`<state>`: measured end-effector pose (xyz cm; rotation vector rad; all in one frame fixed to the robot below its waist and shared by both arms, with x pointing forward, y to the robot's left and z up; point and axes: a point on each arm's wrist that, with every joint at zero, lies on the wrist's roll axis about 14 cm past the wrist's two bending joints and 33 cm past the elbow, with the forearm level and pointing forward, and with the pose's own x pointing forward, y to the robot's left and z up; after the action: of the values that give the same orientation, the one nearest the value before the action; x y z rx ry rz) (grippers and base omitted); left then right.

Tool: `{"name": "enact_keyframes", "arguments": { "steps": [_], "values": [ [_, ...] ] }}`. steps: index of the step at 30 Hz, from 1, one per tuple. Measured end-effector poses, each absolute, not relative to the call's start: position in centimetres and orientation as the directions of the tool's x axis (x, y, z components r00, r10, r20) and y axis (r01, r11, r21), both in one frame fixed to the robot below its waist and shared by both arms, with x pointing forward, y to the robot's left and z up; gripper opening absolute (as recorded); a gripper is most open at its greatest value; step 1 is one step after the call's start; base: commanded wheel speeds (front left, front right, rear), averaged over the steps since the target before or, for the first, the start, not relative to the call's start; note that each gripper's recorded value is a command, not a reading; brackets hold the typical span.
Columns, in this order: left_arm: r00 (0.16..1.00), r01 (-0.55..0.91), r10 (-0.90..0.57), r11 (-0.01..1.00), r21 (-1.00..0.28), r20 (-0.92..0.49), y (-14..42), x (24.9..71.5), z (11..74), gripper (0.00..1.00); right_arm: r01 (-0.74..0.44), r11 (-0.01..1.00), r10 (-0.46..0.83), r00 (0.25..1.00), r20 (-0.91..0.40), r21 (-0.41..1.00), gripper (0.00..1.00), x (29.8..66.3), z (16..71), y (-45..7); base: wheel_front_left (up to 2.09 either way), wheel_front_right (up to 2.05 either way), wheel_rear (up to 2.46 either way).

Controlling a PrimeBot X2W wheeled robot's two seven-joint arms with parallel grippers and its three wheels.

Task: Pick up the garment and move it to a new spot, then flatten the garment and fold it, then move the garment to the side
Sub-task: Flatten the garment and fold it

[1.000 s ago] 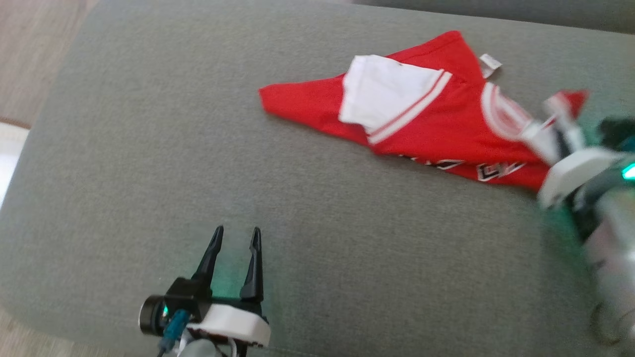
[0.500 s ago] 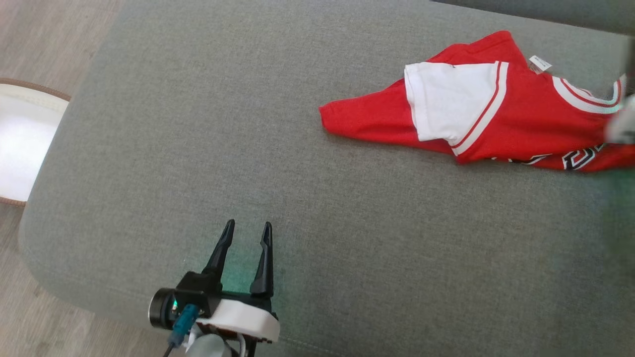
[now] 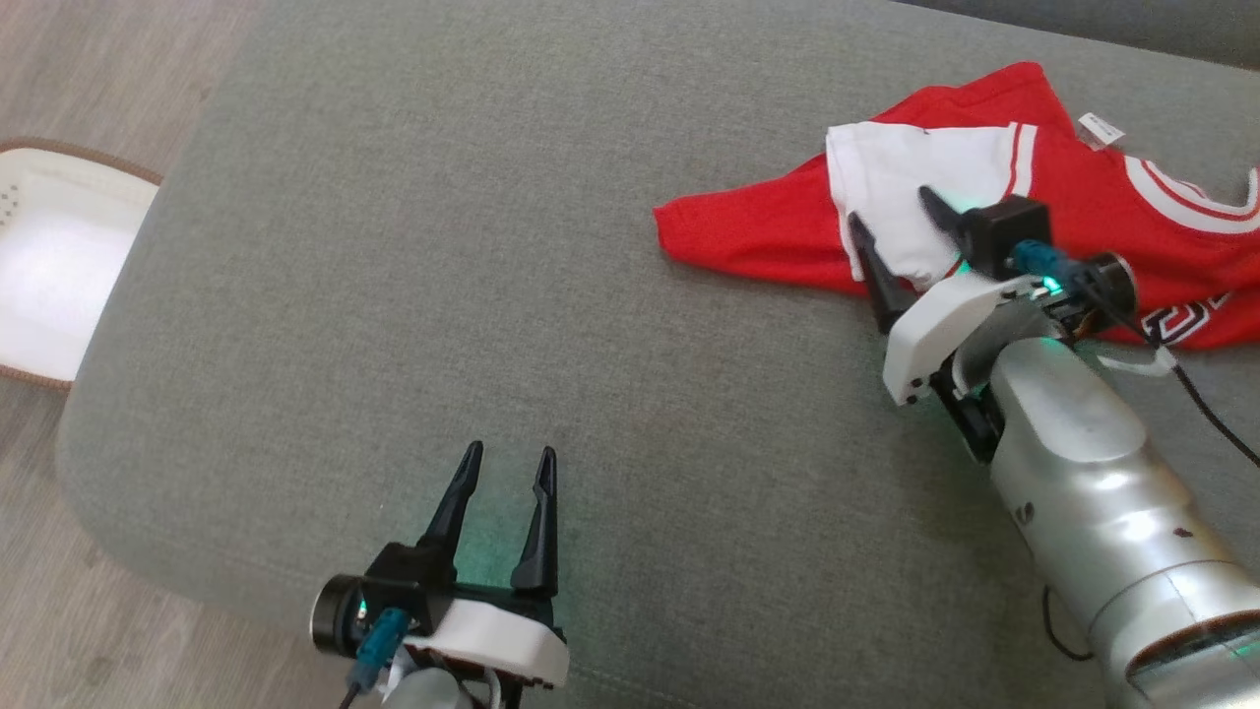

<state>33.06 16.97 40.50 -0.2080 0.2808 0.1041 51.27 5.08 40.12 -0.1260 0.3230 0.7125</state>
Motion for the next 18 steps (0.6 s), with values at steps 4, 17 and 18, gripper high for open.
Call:
{"name": "enact_keyframes", "arguments": {
  "steps": [4, 17, 18],
  "values": [
    [0.952, -0.149, 0.088, 0.97, -0.192, -0.293, 17.4, 32.8, 40.4, 1.0, -0.691, 0.723, 0.651, 0.671, -0.355, 0.019, 1.0, 50.3, 39.3, 6.4, 0.0, 0.0, 0.0],
    [0.948, -0.172, 0.111, 0.967, -0.189, -0.298, 17.8, 32.6, 40.3, 1.0, -0.68, 0.732, 0.634, 0.663, -0.397, 0.034, 0.9, 50.5, 37.9, 5.3, 0.0, 0.0, 0.0],
    [0.948, -0.171, 0.109, 0.967, -0.189, -0.298, 17.8, 32.6, 40.3, 1.0, -0.678, 0.735, 0.633, 0.665, -0.397, 0.035, 0.82, 50.5, 37.9, 5.2, 0.0, 0.0, 0.0]
  ]
}}
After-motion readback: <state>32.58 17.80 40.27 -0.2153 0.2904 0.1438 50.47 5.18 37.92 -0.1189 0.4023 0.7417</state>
